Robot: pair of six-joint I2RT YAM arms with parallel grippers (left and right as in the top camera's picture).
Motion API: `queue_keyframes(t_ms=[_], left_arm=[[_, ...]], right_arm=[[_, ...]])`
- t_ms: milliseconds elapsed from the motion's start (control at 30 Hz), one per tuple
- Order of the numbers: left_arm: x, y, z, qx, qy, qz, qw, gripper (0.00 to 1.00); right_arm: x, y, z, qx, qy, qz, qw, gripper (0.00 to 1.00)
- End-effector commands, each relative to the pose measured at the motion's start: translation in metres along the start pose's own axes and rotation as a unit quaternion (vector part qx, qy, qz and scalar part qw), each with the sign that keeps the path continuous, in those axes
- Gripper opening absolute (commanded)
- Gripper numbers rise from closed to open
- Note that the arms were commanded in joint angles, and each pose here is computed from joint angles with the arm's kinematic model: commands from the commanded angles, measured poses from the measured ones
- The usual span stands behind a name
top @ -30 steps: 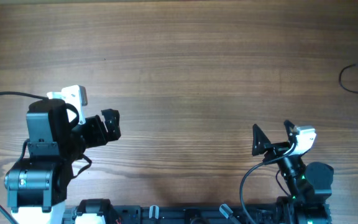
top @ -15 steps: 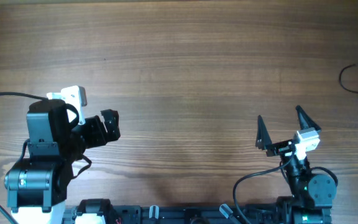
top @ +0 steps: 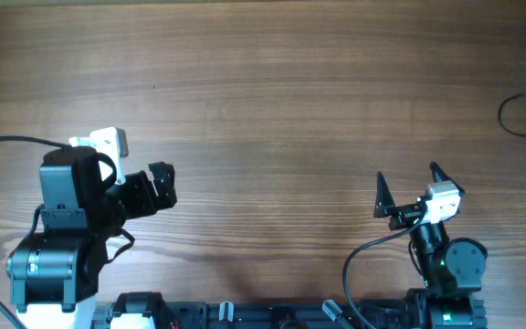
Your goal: Untangle cables
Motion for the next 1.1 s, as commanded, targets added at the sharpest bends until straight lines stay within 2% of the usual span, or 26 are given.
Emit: queue_keyframes(t_ms=[0, 600, 767, 933, 1067], left_arm=[[-0.001, 0.001, 0.0, 0.004, -0.001, -0.004, 1.0, 1.0], [-0.001, 0.001, 0.0, 0.004, -0.001, -0.004, 1.0, 1.0], [-0.001, 0.001, 0.0, 0.004, -0.001, -0.004, 1.0, 1.0], [-0.001, 0.001, 0.003, 0.003, -0.007, -0.005, 1.0, 1.0], [-0.003, -0.001, 0.018, -0.003, -0.039, -0.008, 0.999, 1.0]], right_arm=[[-0.005, -0.003, -0.002, -0.012, 0.014, 0.007, 1.0, 1.0], [-0.008, -0.003, -0.003, -0.013, 0.023, 0.006, 1.0, 1.0], [0.011, -0.002, 0.004, -0.012, -0.031, 0.014, 0.999, 1.0], [0.01, -0.002, 0.003, -0.012, -0.027, 0.014, 0.999, 1.0], [0.009, -0.002, 0.003, -0.012, -0.027, 0.014, 0.999, 1.0]])
Point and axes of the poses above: each gripper's point midway between its finger pads, its own z axis back along the fingers, its own y axis along the line the jaws close on, x = y × z, the point moved 5 cm from there along z, back along the fingers, and after that the axes turned 3 degrees about -z, right-handed, at the moved point
